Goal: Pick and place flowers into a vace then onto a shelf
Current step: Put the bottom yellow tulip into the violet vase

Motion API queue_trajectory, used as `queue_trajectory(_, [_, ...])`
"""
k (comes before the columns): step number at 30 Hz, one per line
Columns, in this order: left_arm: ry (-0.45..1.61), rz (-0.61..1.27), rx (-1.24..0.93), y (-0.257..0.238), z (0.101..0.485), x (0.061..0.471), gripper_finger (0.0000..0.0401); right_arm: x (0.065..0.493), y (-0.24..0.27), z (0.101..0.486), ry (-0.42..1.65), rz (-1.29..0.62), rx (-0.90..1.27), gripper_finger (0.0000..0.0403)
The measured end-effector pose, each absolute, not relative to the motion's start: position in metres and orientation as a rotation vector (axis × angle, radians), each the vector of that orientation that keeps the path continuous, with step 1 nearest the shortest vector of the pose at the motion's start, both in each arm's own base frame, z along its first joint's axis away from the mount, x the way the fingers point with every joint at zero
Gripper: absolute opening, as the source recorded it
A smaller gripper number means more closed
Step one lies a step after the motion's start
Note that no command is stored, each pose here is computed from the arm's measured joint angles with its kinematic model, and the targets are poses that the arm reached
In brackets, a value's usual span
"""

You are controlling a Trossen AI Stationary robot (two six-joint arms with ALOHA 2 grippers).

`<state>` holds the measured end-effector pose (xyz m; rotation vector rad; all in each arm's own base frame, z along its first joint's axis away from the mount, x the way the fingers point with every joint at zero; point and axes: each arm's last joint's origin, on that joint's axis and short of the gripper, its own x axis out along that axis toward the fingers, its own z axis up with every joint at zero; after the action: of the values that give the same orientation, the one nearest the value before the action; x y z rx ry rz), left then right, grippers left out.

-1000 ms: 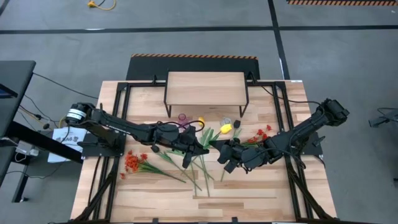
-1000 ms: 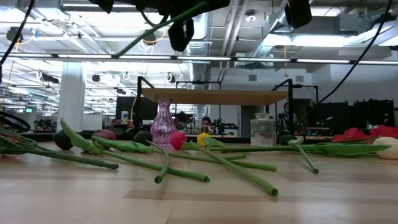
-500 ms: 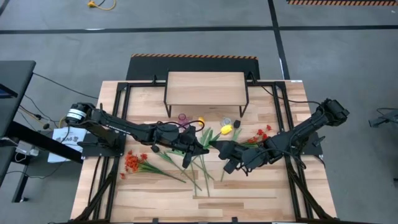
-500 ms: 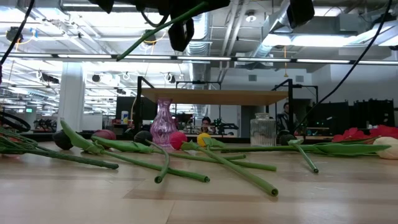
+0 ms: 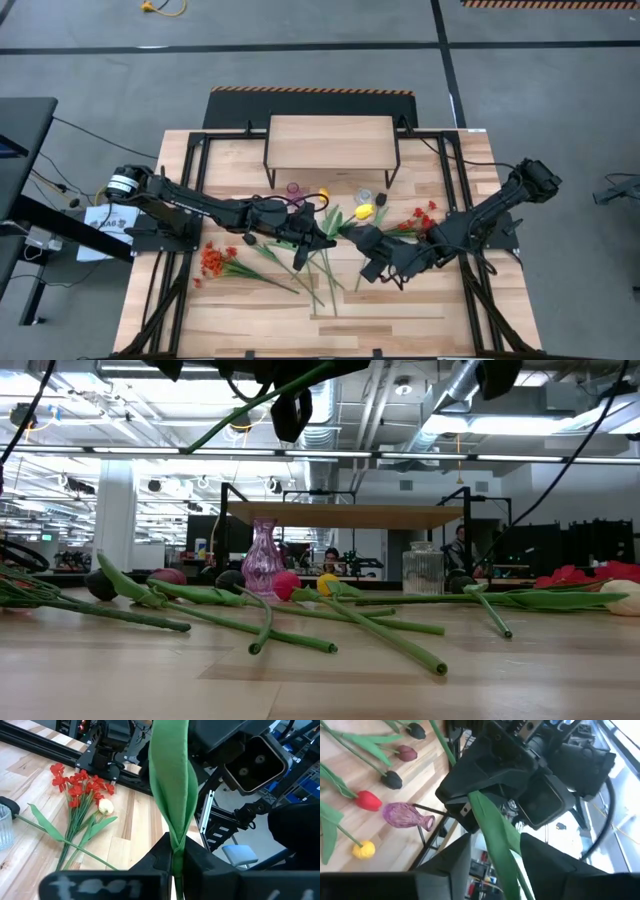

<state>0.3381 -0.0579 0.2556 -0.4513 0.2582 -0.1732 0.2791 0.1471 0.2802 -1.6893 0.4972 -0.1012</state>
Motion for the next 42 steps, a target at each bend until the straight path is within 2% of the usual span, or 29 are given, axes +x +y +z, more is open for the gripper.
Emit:
queue_trajectory(9, [0.251,-0.146,-0.434,-0.057,0.256,0.338,0.0006,0.261,0.165,0.283,0.555,-0.353,-1.516,0.0181])
queue_trajectory(17, [0.17,-0.038,-0.244,-0.05,0.277,0.326,0.0006,0.243,0.181,0.277,0.495,-0.48,-1.232,0.0171])
queue_trajectory(25, [0.033,0.057,0.016,-0.042,0.318,0.298,0.0006,0.229,0.167,0.268,0.407,-0.611,-0.767,0.017])
queue_trajectory(29, [-0.001,0.158,0.116,-0.038,0.332,0.287,0.0006,0.22,0.147,0.257,0.493,-0.552,-0.474,0.0164])
queue_trajectory(32, [-0.008,0.21,0.178,-0.035,0.338,0.281,0.0006,0.212,0.134,0.242,0.539,-0.615,-0.359,0.016])
queue_trajectory(38, [0.059,0.122,0.222,-0.024,0.326,0.281,0.0006,0.198,0.123,0.203,0.433,-0.729,-0.191,0.0147])
queue_trajectory(42, [-0.031,0.033,0.182,-0.006,0.318,0.282,0.0006,0.186,0.127,0.182,0.387,-0.696,-0.104,0.0133])
